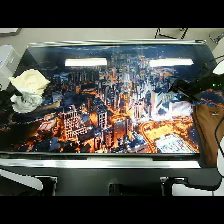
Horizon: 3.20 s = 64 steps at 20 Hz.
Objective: Fold the clothes and pants, and hang the long-sleeved shirts on hangers.
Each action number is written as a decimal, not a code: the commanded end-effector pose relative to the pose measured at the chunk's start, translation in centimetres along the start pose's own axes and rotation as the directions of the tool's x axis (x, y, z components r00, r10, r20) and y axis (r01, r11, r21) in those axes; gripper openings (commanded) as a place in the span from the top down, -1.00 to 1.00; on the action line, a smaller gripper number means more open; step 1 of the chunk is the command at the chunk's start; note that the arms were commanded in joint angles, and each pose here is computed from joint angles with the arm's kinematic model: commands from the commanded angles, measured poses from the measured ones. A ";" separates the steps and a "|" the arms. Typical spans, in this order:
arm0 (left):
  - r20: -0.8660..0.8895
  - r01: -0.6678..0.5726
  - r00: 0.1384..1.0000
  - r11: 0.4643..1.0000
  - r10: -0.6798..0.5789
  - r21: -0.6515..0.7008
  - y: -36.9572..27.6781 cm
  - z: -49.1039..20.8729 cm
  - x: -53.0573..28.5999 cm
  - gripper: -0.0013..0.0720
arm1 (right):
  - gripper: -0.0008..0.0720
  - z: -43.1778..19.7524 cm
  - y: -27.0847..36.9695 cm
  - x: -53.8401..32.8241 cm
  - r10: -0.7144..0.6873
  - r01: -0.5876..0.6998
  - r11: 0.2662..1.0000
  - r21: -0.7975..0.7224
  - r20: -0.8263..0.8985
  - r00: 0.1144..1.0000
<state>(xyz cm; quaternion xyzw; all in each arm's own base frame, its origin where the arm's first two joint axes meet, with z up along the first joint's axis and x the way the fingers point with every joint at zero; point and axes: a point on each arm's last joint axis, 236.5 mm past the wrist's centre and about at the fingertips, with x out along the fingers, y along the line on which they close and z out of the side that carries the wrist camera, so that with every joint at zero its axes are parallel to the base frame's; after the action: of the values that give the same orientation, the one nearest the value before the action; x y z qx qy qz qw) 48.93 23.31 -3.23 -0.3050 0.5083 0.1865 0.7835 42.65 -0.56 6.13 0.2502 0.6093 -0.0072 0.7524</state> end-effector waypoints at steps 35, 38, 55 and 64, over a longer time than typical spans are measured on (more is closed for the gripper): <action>-0.380 0.579 0.787 0.794 -0.486 0.184 -32.5 -47.8 -8.8 0.65 | -0.85 -4.9 0.2 -10.8 -0.082 0.116 0.958 -0.262 0.135 0.987; -0.368 0.555 0.808 0.804 -0.460 0.213 -30.7 -40.5 -9.0 -1.00 | -0.91 -5.9 -1.3 -7.4 -0.111 0.112 0.965 -0.238 0.017 0.994; -0.744 0.591 0.618 0.774 -0.252 0.228 -18.7 -56.8 -8.7 -0.99 | -0.96 -13.5 -2.5 10.3 0.131 -0.145 0.989 -0.022 -0.312 0.941; -0.800 0.614 0.526 0.780 -0.289 0.122 -22.8 -64.4 -7.9 -0.62 | -0.96 -14.6 -1.2 13.5 0.192 -0.199 0.980 0.021 -0.382 0.904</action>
<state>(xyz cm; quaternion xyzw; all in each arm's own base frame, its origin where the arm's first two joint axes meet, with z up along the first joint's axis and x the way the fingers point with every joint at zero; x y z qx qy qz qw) 15.72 -34.40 -8.36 -0.3021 0.7091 -0.2710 0.5766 32.19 7.02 -8.03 0.2992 0.7159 0.1130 0.6207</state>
